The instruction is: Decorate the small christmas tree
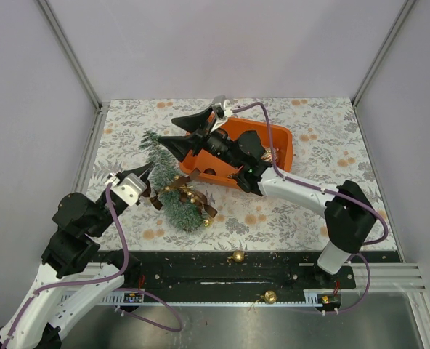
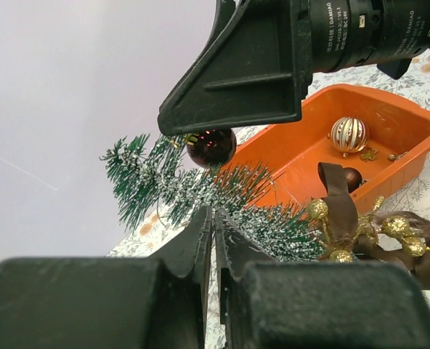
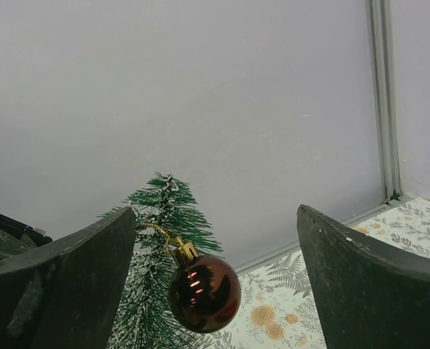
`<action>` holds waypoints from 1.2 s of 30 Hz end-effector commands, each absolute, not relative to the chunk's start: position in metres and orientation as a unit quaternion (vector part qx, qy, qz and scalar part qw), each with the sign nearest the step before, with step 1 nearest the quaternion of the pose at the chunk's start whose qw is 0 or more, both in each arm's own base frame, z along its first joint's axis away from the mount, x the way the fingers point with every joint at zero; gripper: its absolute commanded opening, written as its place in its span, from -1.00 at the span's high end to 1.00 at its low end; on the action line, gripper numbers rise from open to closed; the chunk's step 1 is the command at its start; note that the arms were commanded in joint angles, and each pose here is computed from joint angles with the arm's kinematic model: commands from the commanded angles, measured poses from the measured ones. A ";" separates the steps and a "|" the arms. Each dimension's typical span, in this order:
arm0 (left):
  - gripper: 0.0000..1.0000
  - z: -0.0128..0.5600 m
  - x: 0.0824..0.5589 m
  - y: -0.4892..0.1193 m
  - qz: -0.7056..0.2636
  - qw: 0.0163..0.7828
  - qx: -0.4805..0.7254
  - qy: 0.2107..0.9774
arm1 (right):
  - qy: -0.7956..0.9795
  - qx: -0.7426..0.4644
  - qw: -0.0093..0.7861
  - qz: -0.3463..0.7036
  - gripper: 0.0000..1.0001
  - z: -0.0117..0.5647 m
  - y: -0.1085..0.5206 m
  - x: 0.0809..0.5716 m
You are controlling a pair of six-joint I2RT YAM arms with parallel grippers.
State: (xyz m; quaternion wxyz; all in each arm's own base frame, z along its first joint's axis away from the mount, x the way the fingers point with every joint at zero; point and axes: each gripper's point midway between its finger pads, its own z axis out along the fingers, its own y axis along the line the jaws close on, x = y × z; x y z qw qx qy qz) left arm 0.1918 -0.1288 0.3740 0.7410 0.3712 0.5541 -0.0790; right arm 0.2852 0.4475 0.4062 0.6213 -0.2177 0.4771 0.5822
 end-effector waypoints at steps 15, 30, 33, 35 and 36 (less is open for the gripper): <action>-0.18 0.404 0.182 -0.119 -0.071 0.760 0.362 0.536 | 0.443 -0.200 0.689 0.538 -0.99 0.487 0.379 0.260; -0.98 0.436 0.167 -0.079 -0.033 0.776 0.301 0.554 | 0.611 -0.141 0.658 0.418 -0.99 0.427 0.319 0.272; -0.98 0.428 0.173 -0.067 -0.015 0.751 0.277 0.600 | 0.644 -0.118 0.649 0.388 -0.99 0.411 0.301 0.276; -0.98 0.410 0.179 -0.060 -0.001 0.715 0.271 0.644 | 0.678 -0.098 0.634 0.360 -0.99 0.395 0.287 0.284; -0.98 0.404 0.181 -0.058 0.006 0.700 0.269 0.661 | 0.688 -0.086 0.629 0.352 -0.99 0.391 0.281 0.286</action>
